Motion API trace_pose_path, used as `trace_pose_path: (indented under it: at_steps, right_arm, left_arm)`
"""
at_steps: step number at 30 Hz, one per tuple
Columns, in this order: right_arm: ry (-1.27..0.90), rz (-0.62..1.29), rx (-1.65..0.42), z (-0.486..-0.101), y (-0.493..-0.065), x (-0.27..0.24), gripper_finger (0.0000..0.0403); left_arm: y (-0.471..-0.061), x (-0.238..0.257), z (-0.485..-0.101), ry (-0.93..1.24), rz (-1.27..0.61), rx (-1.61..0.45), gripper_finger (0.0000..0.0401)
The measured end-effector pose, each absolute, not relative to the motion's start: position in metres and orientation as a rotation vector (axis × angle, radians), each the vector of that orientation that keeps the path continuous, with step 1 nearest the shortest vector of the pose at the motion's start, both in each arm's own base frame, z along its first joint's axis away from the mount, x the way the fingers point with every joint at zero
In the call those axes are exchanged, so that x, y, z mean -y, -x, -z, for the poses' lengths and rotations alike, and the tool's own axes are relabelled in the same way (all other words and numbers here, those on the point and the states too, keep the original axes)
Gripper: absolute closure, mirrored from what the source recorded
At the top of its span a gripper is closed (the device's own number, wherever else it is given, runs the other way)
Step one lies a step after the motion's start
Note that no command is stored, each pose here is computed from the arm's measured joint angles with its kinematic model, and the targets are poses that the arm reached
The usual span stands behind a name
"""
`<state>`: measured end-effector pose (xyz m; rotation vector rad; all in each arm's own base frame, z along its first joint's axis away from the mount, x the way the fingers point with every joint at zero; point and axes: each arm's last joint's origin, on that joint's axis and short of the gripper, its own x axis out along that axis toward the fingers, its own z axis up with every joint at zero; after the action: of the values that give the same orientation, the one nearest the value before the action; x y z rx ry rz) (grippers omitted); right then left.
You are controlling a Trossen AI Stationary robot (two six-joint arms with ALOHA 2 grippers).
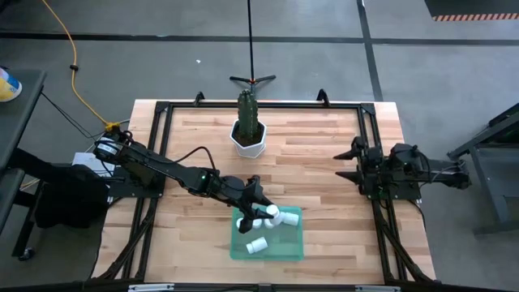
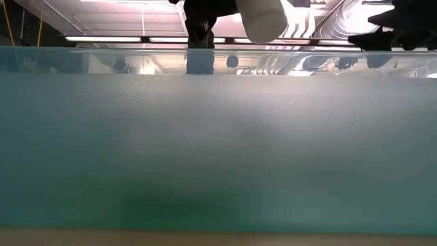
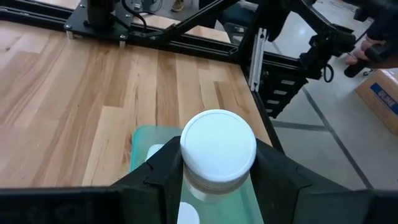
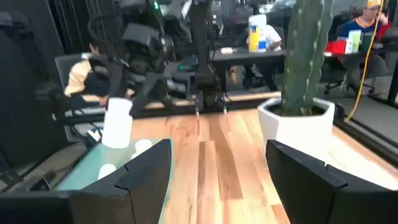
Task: Pick and place pill bottles into a basket
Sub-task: Put the white pill bottle into the green bin
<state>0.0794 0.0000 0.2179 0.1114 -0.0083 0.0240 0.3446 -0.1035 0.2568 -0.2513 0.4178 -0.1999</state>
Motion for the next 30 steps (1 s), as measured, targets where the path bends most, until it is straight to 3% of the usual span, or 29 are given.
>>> trace_pose_path:
  at_steps: [22, 30]
  right_arm:
    - [-0.152, 0.123, -0.102, -0.185, -0.088, 0.004, 0.0150]
    - [-0.286, 0.132, -0.139, -0.181, -0.087, 0.004, 0.0150]
  left_arm:
    - [-0.343, 0.103, -0.253, 0.161, 0.194, -0.451, 0.0213]
    - [-0.344, 0.103, -0.251, 0.128, 0.206, -0.450, 0.0213]
